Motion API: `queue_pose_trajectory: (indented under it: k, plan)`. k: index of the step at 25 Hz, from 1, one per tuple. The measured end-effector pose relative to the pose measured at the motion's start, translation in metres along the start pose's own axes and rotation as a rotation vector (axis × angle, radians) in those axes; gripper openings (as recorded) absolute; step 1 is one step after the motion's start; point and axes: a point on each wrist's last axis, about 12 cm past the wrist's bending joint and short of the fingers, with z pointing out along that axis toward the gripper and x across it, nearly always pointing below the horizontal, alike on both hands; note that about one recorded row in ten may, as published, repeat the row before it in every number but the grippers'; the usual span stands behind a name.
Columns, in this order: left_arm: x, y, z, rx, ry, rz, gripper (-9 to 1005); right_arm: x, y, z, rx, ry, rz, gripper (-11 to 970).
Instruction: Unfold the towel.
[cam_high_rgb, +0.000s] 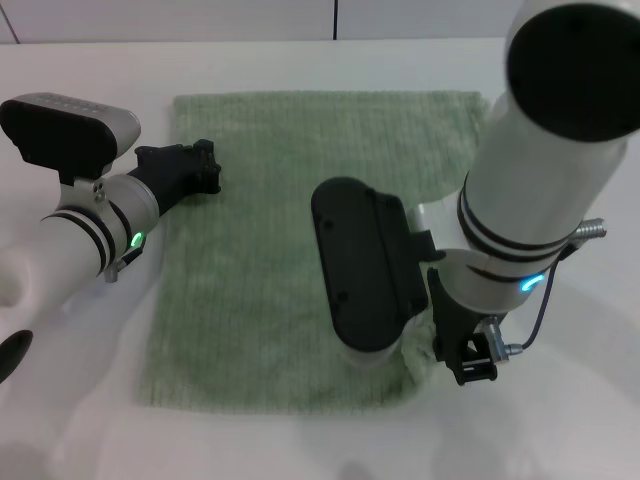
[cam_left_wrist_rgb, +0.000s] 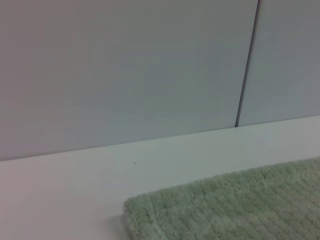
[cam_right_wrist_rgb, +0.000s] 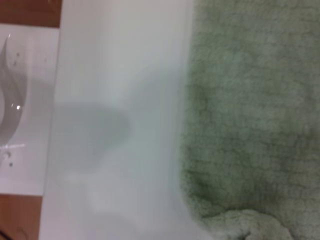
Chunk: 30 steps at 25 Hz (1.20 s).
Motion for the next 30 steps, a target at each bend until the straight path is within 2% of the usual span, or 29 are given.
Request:
queue_pose_trajectory:
  k: [11,15,17,20,23,28,30]
  plan:
    - [-0.001,0.0,0.0,0.0,-0.005,0.0,95,-0.009,-0.002,-0.01,0.034,-0.02,-0.025,-1]
    - [-0.001,0.001,0.0,-0.001,-0.005,-0.002,96,-0.019,0.012,-0.035,0.083,-0.155,-0.116,133]
    - [-0.001,0.001,0.0,-0.001,-0.006,-0.001,97,-0.022,0.013,-0.051,0.131,-0.249,-0.144,190]
    - [-0.003,-0.001,0.0,0.004,-0.012,0.0,98,-0.02,-0.005,-0.056,0.241,-0.316,-0.101,263]
    - [-0.003,-0.002,0.0,0.006,-0.015,-0.001,99,-0.02,-0.021,-0.038,0.284,-0.288,-0.06,311]
    - [-0.001,-0.001,-0.002,0.004,-0.015,-0.005,101,-0.023,-0.027,-0.038,0.375,-0.362,-0.039,307]
    - [-0.001,-0.001,-0.002,0.007,-0.024,-0.007,102,-0.02,-0.032,-0.042,0.465,-0.417,-0.009,308]
